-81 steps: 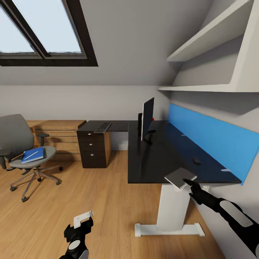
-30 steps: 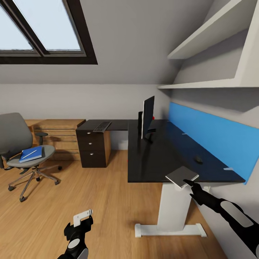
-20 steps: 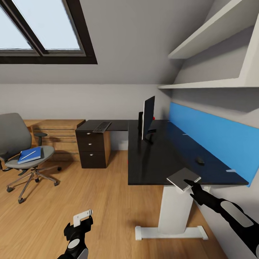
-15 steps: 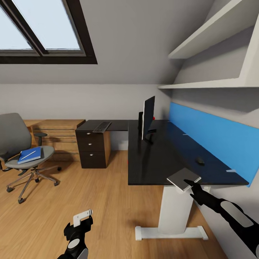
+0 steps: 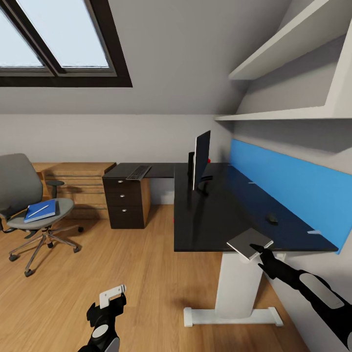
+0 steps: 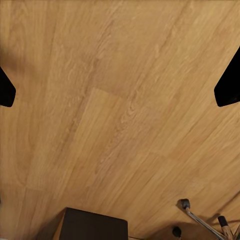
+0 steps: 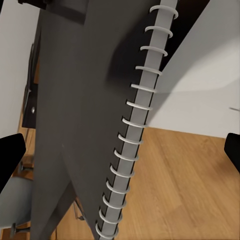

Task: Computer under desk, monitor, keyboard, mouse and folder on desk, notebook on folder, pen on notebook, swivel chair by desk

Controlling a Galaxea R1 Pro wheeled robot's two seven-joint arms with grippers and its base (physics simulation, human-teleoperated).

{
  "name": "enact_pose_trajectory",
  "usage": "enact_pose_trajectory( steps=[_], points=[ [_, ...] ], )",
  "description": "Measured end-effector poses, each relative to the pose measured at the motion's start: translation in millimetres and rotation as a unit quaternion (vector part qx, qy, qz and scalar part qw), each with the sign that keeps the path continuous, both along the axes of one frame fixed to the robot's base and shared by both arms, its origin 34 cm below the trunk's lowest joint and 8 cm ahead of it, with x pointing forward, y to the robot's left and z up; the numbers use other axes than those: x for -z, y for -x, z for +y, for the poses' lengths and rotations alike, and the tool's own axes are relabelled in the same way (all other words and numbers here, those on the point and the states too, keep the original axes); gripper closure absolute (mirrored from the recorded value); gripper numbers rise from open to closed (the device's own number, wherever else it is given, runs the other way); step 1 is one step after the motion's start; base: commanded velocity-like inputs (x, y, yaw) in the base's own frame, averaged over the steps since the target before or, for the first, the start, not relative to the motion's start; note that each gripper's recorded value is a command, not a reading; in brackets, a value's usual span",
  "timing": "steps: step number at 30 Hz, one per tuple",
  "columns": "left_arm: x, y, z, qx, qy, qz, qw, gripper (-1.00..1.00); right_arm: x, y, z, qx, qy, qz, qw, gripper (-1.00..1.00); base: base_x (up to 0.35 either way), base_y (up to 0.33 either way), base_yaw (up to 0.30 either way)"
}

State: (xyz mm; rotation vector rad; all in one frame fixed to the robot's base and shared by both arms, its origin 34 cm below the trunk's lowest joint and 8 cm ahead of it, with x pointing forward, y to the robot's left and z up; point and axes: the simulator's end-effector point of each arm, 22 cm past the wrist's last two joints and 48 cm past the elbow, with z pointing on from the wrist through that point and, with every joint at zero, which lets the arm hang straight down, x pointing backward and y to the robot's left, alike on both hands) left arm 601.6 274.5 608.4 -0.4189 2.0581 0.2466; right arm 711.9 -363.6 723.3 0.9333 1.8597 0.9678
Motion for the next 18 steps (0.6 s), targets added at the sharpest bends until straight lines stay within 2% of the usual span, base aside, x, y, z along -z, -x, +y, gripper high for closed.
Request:
enact_pose_trajectory(
  steps=[18],
  points=[
    [0.2,0.2,-0.3,0.000,0.000,0.000,1.0000,-1.00,1.9,0.1,5.9,-0.004,-0.001,0.001,1.0000,-1.00,0.000,0.000,0.000]
  ],
)
